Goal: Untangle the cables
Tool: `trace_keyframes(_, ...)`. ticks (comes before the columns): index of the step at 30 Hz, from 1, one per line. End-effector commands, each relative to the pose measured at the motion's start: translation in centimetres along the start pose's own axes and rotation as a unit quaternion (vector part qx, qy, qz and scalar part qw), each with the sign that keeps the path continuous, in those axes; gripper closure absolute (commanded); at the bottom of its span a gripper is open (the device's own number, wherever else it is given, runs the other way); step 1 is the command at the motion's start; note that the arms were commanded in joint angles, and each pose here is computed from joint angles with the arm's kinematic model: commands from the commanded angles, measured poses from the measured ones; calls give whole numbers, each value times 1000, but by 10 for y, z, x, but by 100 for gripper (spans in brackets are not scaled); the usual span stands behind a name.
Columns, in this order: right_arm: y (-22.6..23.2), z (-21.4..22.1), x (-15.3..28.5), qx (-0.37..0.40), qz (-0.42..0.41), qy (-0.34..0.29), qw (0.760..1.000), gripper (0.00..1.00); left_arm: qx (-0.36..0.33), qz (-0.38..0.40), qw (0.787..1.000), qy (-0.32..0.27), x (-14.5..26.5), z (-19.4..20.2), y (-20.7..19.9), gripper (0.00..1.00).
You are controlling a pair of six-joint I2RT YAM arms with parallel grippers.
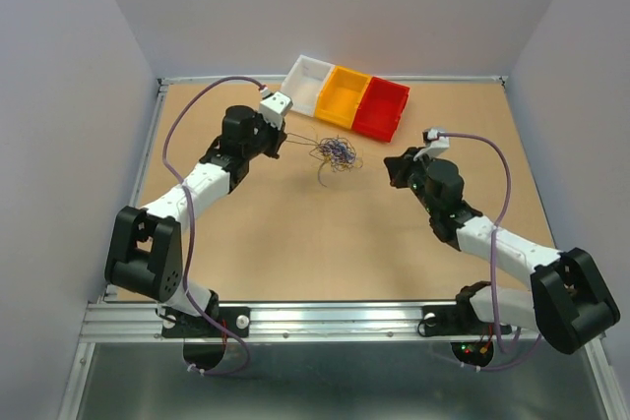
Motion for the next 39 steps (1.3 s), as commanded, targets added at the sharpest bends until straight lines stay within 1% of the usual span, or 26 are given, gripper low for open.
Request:
trace_keyframes(1,-21,-4,12,3,74,-28,997,99,-5,-12,999,-50,11,-21,13,100)
trace_keyframes(2,-14,-2,12,12,45,-12,999,100,-15,29,998,-59,11,-21,3,100)
trace_keyframes(3,-10,0,12,18,26,-2,999,100,-21,47,997,-62,11,-21,-2,100)
trace_keyframes(4,-6,4,12,31,4,12,999,97,-26,64,996,-63,11,-21,-8,100)
trace_keyframes(5,7,9,13,37,-54,35,997,87,-34,90,993,-67,11,-21,-15,100)
trace_keyframes(6,13,12,14,43,-82,46,995,79,-44,106,991,-67,10,-22,-24,100)
trace_keyframes(7,22,16,14,52,-127,63,989,67,-59,119,989,-64,10,-20,-30,100)
trace_keyframes(8,25,18,14,55,-143,68,986,56,-66,126,988,-65,11,-20,-35,100)
trace_keyframes(9,28,18,14,58,-158,69,983,39,-73,135,986,-68,11,-20,-40,100)
trace_keyframes(10,29,20,14,61,-168,73,981,32,-84,147,983,-69,12,-19,-48,100)
trace_keyframes(12,32,23,10,65,-187,74,977,19,-94,160,979,-79,16,-22,-54,100)
trace_keyframes(14,38,23,5,78,-214,75,971,16,-101,170,977,-83,19,-23,-58,100)
trace_keyframes(15,35,32,-1,78,-215,92,969,15,-104,179,975,-86,20,-23,-60,100)
trace_keyframes(17,40,31,-13,87,-228,93,965,14,-106,182,974,-84,20,-22,-62,100)
trace_keyframes(19,36,40,-29,91,-224,104,965,14,-107,179,974,-83,20,-23,-61,100)
trace_keyframes(21,40,34,-46,101,-223,93,965,14,-108,173,976,-80,19,-22,-60,100)
trace_keyframes(22,35,45,-55,102,-218,109,965,15,-107,171,976,-79,18,-22,-59,100)
trace_keyframes(23,40,40,-63,107,-228,102,962,15,-107,170,977,-76,17,-21,-59,100)
trace_keyframes(25,39,50,-76,108,-231,116,960,15,-107,170,977,-73,16,-19,-59,100)
trace_keyframes(26,44,47,-83,112,-238,109,959,15,-107,167,977,-72,15,-20,-58,100)
trace_keyframes(27,47,48,-87,114,-243,108,957,16,-106,166,978,-70,14,-19,-58,100)
trace_keyframes(28,46,58,-92,114,-244,121,956,16,-107,163,978,-70,13,-19,-57,100)
trace_keyframes(31,57,63,-103,115,-257,123,952,17,-103,152,981,-63,10,-18,-54,100)
trace_keyframes(35,61,77,-118,114,-251,131,952,20,-101,141,983,-53,5,-14,-51,100)
trace_keyframes(38,56,87,-125,113,-236,143,955,44,-99,133,985,-47,2,-13,-49,100)
trace_keyframes(39,55,88,-126,113,-232,143,955,62,-100,127,986,-46,2,-13,-47,100)
Point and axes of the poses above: each gripper's point midway between its finger pads, its own x axis back along the fingers, its own y axis along the line the jaws close on, z = x × y, the point moved 6 cm from there along x, back along the fingers, and after that the axes turned 7 degrees about -x, right-handed, at the moved point
